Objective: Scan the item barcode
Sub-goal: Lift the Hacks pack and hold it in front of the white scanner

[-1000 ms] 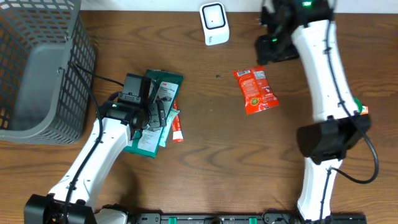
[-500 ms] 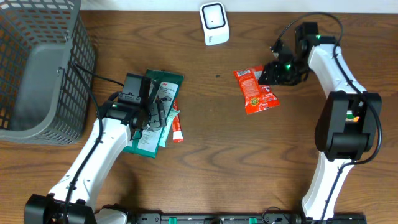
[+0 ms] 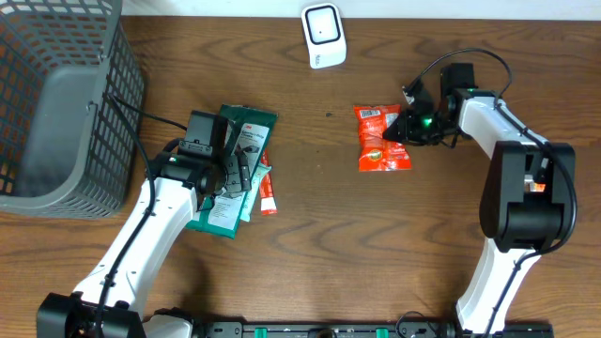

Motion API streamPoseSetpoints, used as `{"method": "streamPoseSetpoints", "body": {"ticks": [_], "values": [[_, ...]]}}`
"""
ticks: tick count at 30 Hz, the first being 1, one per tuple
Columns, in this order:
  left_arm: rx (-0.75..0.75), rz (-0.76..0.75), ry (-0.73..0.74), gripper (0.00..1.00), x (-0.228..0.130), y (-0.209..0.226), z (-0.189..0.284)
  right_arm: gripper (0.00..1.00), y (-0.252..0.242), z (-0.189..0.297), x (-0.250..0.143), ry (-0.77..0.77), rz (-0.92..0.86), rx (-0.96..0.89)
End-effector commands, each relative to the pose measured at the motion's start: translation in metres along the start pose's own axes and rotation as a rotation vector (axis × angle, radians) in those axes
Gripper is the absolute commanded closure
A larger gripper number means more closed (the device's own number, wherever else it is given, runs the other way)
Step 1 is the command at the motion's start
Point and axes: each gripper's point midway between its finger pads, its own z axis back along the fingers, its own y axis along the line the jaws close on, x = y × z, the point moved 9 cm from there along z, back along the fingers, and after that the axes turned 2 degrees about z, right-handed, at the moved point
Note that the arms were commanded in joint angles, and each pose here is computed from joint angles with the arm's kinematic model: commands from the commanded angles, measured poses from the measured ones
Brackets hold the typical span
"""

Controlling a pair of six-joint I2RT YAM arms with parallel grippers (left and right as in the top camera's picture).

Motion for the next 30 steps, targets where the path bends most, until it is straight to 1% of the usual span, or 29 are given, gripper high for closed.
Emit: {"method": "streamPoseSetpoints", "body": {"ticks": [1,6,7,8,11,12,16,17,20,22,24,27,30], "values": [[0.007,-0.001,0.002,0.15,0.000,0.001,-0.001,0.99,-0.015,0.008,-0.012,0.022,-0.015,-0.091],[0.007,-0.001,0.002,0.15,-0.001,0.001,-0.001,0.99,0.024,0.063,0.002,-0.123,0.130,-0.129],[0.007,-0.001,0.002,0.15,-0.001,0.001,-0.001,0.99,0.037,0.077,0.004,-0.161,0.173,-0.159],[0.007,-0.001,0.002,0.15,-0.001,0.001,-0.001,0.99,0.058,0.098,0.005,-0.217,0.246,-0.231],[0.007,-0.001,0.002,0.15,-0.001,0.001,-0.001,0.99,0.083,0.119,0.004,-0.283,0.318,-0.349],[0.007,-0.002,0.002,0.15,-0.001,0.001,-0.001,0.99,0.099,0.128,0.002,-0.313,0.392,-0.402],[0.007,-0.001,0.002,0.15,0.000,0.001,-0.001,0.99,0.148,0.138,-0.003,-0.383,0.629,-0.473],[0.007,-0.001,0.002,0.15,0.000,0.001,-0.001,0.99,0.160,0.140,-0.004,-0.397,0.663,-0.501],[0.007,-0.002,0.002,0.15,-0.001,0.001,-0.001,0.99,0.191,0.145,-0.001,-0.429,0.717,-0.535],[0.007,-0.001,0.002,0.15,-0.001,0.001,-0.001,0.99,0.219,0.161,0.006,-0.469,0.754,-0.526],[0.007,-0.001,0.002,0.15,-0.001,0.001,-0.001,0.99,0.237,0.177,0.017,-0.494,0.765,-0.527],[0.007,-0.001,0.002,0.15,0.000,0.001,-0.001,0.99,0.249,0.186,0.038,-0.515,0.774,-0.556],[0.007,-0.001,0.002,0.15,-0.001,0.001,-0.001,0.99,0.244,0.161,0.054,-0.465,0.863,-0.600]]}}
